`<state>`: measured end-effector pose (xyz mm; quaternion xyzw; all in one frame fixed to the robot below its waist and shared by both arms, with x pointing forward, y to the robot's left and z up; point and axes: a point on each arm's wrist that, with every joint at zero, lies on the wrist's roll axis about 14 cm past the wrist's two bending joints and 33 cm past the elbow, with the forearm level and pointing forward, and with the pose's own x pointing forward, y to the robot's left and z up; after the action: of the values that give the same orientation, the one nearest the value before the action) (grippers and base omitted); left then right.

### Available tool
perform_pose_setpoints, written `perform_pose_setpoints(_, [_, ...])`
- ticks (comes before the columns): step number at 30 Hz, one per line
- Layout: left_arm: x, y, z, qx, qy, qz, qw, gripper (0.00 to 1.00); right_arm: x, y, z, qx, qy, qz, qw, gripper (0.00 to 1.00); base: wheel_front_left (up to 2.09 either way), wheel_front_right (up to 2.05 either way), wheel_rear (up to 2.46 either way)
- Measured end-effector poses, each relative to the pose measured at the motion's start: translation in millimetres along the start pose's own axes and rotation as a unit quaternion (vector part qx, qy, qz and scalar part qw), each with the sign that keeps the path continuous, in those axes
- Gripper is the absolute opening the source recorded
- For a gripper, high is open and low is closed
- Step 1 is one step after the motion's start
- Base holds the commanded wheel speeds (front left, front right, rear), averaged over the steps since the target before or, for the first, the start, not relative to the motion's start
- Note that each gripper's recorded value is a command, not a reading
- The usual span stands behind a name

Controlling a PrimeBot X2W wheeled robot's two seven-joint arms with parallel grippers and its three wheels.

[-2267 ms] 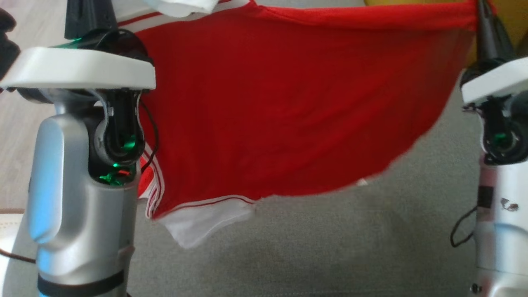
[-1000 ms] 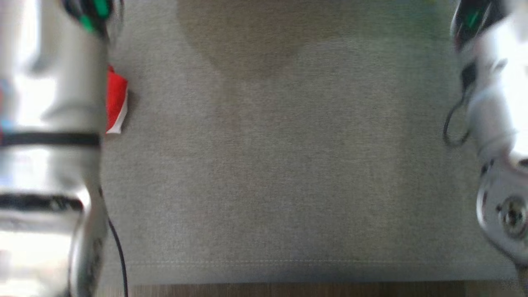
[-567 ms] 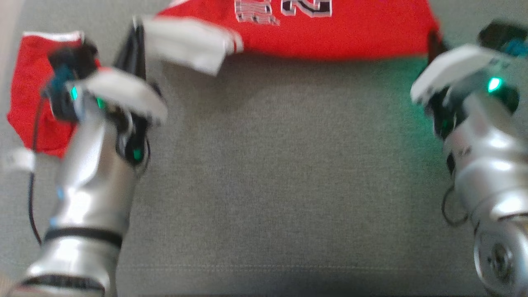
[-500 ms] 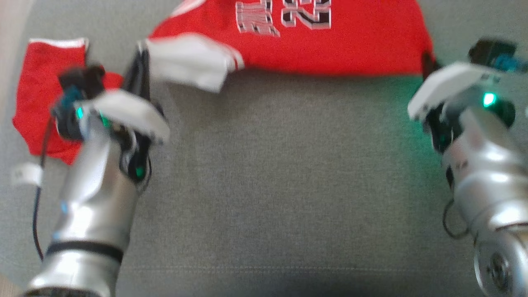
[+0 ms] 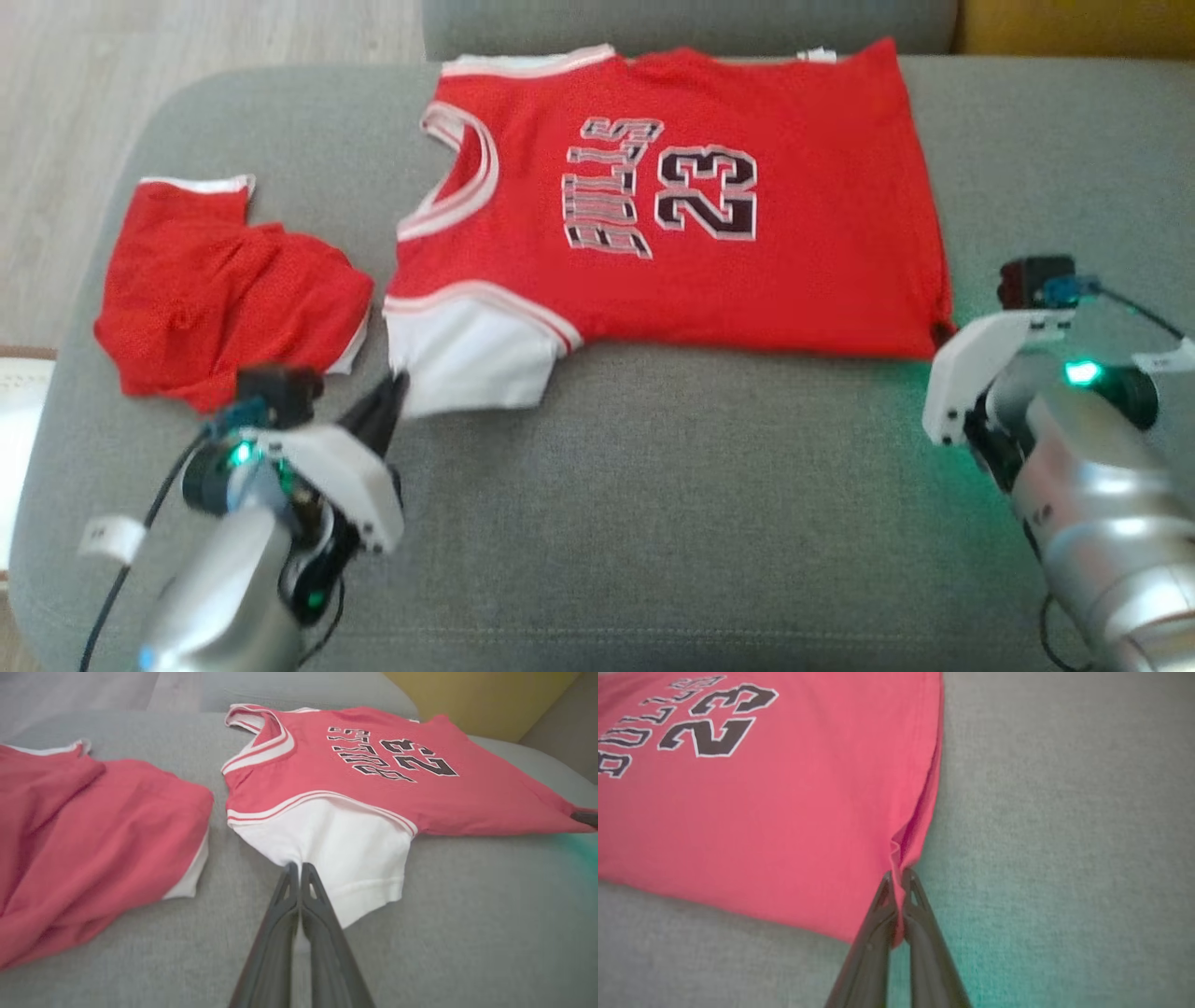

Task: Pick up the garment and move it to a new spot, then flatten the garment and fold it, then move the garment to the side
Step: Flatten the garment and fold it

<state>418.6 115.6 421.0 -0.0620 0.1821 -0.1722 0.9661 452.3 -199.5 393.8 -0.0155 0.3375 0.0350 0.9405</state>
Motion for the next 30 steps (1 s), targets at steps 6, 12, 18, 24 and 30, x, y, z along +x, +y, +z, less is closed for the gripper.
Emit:
perform_pose_setpoints(6, [-33.6, -14.3, -15.8, -0.003, 0.034, -0.036, 0.999, 0.0, -16.4, -12.6, -21.1, -0.038, 0.046, -0.007, 0.998, 0.0, 0.0, 0.0, 0.0])
perform_pose_setpoints(12, [-63.1, -32.2, -27.7, -0.019, 0.078, -0.075, 0.994, 0.0, -32.0, -19.2, -40.0, -0.044, 0.088, -0.002, 0.995, 0.0, 0.0, 0.0, 0.0])
perform_pose_setpoints(18, [-93.3, -42.4, -35.3, -0.021, 0.124, -0.106, 0.986, 0.0, -51.1, -25.3, -55.6, -0.051, 0.127, 0.014, 0.991, 0.0, 0.0, 0.0, 0.0])
perform_pose_setpoints(24, [-117.4, -50.8, -39.8, -0.018, 0.168, -0.135, 0.976, 0.0, -73.1, -35.6, -76.3, -0.042, 0.188, 0.029, 0.981, 0.0, 0.0, 0.0, 0.0])
perform_pose_setpoints(30, [-124.9, -55.3, -37.7, -0.018, 0.178, -0.141, 0.974, 0.0, -87.6, -42.9, -84.8, -0.029, 0.211, 0.04, 0.976, 0.0, 0.0, 0.0, 0.0])
